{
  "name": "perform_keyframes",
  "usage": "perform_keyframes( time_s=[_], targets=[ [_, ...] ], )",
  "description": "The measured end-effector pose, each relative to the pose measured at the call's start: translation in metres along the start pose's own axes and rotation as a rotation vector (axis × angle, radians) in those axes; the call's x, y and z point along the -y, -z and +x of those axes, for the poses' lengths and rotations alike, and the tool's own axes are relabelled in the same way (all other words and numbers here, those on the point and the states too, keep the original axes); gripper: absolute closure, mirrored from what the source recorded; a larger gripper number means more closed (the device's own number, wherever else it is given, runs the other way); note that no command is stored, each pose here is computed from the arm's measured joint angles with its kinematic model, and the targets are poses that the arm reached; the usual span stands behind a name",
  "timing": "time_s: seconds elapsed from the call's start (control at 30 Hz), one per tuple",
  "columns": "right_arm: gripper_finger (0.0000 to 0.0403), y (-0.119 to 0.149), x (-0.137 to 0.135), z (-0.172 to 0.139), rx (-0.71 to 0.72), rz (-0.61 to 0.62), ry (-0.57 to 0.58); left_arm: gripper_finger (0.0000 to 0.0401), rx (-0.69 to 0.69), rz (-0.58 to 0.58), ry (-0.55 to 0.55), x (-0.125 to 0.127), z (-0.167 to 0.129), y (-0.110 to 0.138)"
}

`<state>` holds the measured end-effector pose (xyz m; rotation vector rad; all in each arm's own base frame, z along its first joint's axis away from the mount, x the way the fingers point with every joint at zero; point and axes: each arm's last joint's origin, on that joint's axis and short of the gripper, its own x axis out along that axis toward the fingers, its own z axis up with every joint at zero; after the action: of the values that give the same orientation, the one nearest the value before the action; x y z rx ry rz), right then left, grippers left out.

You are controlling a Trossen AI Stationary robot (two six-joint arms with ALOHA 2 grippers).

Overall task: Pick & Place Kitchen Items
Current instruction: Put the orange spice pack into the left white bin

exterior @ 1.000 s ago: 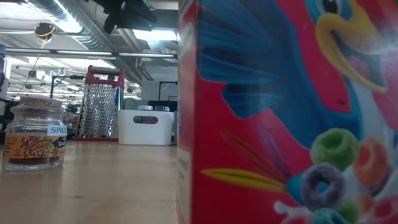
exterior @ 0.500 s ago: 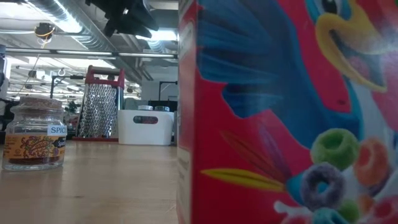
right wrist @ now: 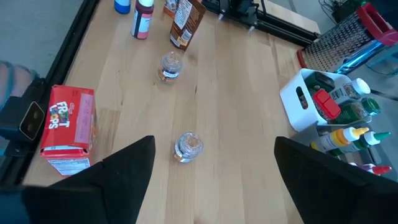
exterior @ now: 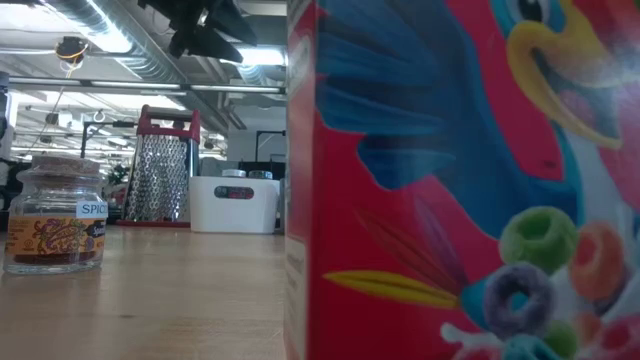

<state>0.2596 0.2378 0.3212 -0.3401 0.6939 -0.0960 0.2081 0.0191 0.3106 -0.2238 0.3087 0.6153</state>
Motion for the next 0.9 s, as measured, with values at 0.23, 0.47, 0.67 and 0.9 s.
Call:
perform_keyframes(
  time_s=[0.23,0.47,0.67,0.9],
  targets=[
    [0.0070,0.001,0.000,0.000,-0.008,-0.023,0.002,0.0118,-0.015,-0.003,0.045,0.004,-0.002,0.002],
    [0.0070,0.003,0.000,0.000,-0.037,-0.012,-0.035,0.0118,-0.016,0.066,0.181,0.036,-0.023,0.013],
    [0.0070,0.004,0.000,0.000,-0.047,-0.027,-0.042,0.0118,0.017,0.098,0.300,0.069,-0.052,0.028],
    [0.0070,0.001,0.007,0.006,-0.044,-0.020,0.001,0.0119,0.071,0.247,0.326,0.110,-0.071,0.032]
  ],
)
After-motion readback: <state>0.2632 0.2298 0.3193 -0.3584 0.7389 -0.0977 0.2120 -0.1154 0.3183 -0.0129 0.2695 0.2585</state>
